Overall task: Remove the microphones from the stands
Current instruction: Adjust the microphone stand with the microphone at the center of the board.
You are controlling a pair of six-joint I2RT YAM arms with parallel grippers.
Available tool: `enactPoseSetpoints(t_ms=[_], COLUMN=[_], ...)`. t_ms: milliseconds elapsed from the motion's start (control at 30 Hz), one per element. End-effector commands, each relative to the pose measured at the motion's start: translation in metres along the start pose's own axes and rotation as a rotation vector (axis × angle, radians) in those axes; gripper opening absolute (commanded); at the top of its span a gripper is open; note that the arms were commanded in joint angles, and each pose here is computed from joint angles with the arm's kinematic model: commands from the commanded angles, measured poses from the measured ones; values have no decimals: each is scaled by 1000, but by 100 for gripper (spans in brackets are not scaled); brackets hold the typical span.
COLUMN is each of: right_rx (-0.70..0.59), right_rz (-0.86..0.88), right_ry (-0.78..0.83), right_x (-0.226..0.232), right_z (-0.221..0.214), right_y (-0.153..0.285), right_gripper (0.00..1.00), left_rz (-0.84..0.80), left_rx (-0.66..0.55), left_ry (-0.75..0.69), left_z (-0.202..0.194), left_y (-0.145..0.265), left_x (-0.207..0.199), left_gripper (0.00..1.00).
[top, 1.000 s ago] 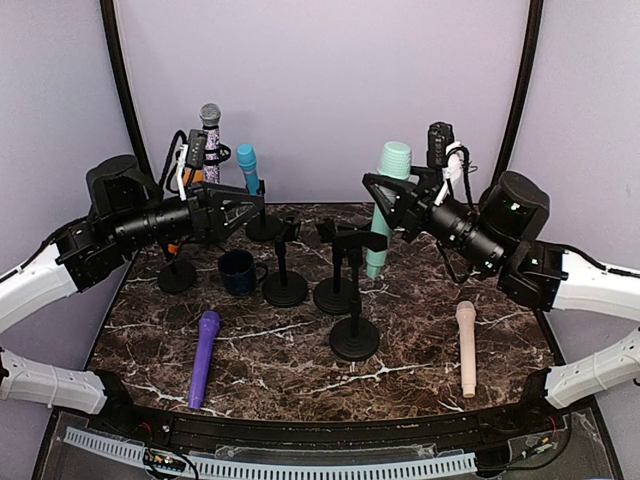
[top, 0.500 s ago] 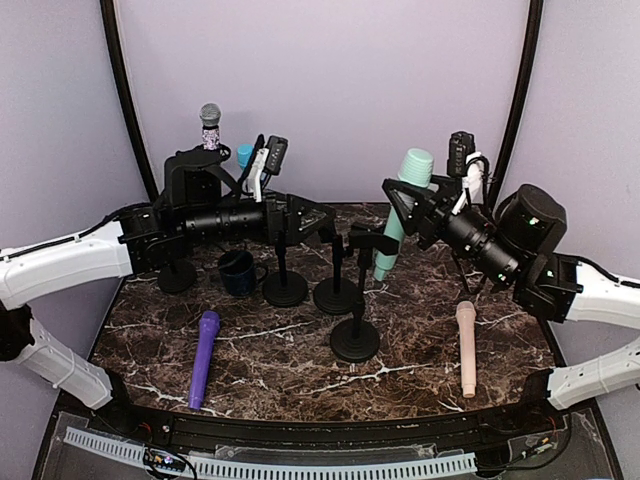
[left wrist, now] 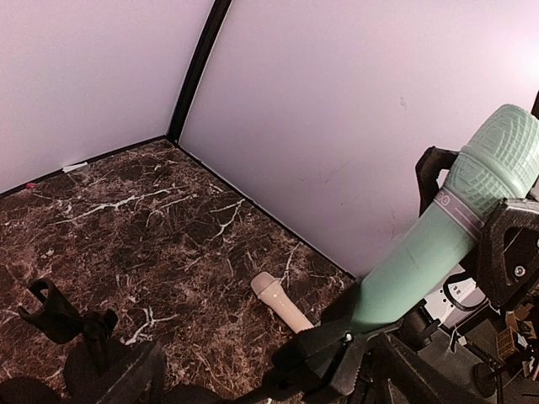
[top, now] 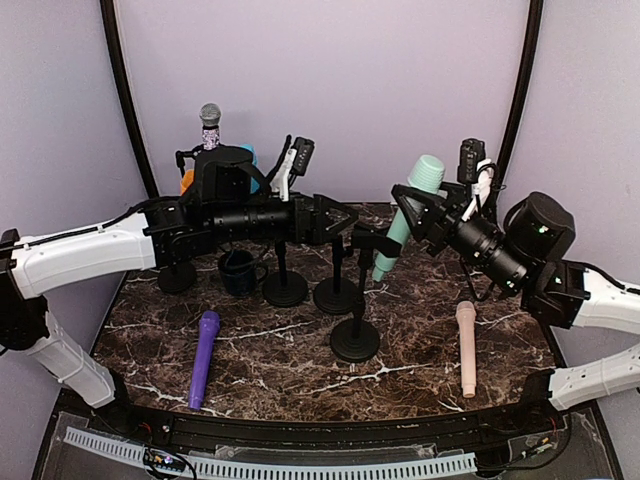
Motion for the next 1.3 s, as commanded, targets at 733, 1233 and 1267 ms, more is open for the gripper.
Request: enactPoseSetpoints(t_ms=[733,1233,1267], right_rx=[148,189,190], right_rz=[60,66,64], right_ry=[21,35,35], right_x=[13,20,20], right_z=[-25,-33,-33], right_y=[-9,-16,-16], right_gripper=[0,0,0], left_rz=[206,254,259], left_rx=[7,41,48], left_ry=[-71,-40,-35], left_z=[-14,-40,-44], left_y=[-21,-20,-20], left_x=[-7,14,17], left_gripper=[88,77,76])
Point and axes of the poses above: each gripper's point midway between its finger pads, its own y axis back along the fingers, its own x axis along the line the jaws close on, z = x × y, the point moved 10 cm from there along y, back along the fingers, and after that the axes turned 13 degrees about y, right-handed, at the moved point
